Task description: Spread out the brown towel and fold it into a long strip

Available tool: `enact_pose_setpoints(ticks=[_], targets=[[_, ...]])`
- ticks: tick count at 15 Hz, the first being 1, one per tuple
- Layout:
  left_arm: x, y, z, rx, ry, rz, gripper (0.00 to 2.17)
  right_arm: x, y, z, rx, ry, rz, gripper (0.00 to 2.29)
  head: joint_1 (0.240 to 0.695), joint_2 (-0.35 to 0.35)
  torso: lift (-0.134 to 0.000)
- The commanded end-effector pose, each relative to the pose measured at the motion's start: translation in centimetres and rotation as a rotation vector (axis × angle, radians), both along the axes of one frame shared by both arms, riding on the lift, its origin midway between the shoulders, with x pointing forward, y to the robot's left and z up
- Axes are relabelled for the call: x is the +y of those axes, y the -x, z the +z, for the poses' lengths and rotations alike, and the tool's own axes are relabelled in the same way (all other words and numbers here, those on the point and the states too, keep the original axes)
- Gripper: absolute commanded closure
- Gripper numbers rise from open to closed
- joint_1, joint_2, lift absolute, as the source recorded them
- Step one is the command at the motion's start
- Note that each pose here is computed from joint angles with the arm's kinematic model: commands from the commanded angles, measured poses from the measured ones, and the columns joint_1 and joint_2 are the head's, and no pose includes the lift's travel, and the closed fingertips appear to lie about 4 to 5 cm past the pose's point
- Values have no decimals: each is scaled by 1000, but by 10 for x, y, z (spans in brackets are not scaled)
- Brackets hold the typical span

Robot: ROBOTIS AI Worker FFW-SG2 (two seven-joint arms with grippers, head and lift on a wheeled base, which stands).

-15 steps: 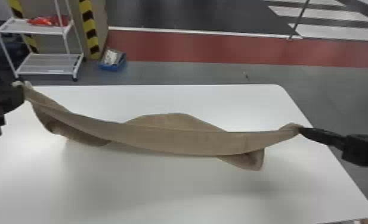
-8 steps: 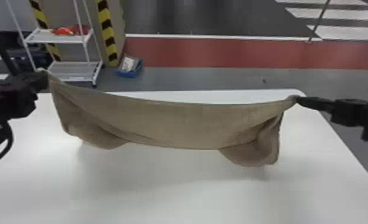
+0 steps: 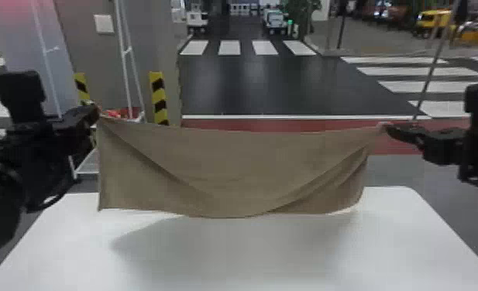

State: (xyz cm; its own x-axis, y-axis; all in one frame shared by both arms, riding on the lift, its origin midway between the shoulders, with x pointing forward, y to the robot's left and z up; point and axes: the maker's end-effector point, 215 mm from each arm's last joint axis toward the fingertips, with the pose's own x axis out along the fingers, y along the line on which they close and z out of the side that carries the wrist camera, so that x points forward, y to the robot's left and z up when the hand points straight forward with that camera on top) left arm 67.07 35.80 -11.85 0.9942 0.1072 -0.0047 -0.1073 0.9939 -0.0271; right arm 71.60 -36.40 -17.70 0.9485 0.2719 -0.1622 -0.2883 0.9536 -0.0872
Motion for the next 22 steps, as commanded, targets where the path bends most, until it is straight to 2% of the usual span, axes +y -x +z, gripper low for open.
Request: enact_pose_setpoints(ticks=[1,2,3,5,7,8,10,11,12,13,14,17,18,20,21,22], targets=[[-22,-21,30,-68,14,-29,1092,-18,-11,33,-97,-5,-16,1362,374,-3,-125],[-32,-25,33,-78,21,-44,1092,-31,-8,34,-96,-24,-30,1362,354,-12,-125],[-42,-25,26,-69,17,-62,1092,-40,1,17,-64,-28,-31,1362,337,-24,-125],[-55,-3,-15,-24,15,-86,1092,-52,36,-27,-2,-9,-15,1362,333,-58,-125],[-54,35,-57,41,-8,-75,1092,-59,79,-73,71,12,-1,1359,383,-81,-125],[-54,53,-80,106,-41,-66,1092,-64,95,-92,109,9,-6,1359,412,-86,-125],[-45,93,-98,137,-130,5,1092,-67,129,-117,163,4,-4,1359,484,-97,-125],[-44,111,-102,146,-157,30,1089,-72,144,-126,181,-4,-10,1359,519,-102,-125],[-45,129,-114,190,-170,40,1089,-71,160,-136,210,-23,-4,1362,549,-105,-125],[-45,145,-125,226,-170,47,1089,-72,172,-143,232,-33,-6,1362,594,-109,-125],[-42,158,-130,237,-180,67,1089,-68,182,-148,255,-43,1,1359,618,-114,-125],[-38,197,-157,335,-221,110,1079,-70,217,-163,335,-85,-13,1362,679,-120,-125],[-35,209,-164,363,-232,120,1079,-71,230,-164,365,-121,-21,1359,695,-121,-125],[-33,226,-171,387,-255,131,1072,-67,255,-167,413,-171,-17,1362,695,-125,-125],[-27,236,-176,415,-270,143,1069,-66,264,-164,424,-173,-19,1359,695,-126,-125],[-24,243,-183,446,-281,155,971,-66,271,-158,424,-167,-25,1359,695,-127,-125]])
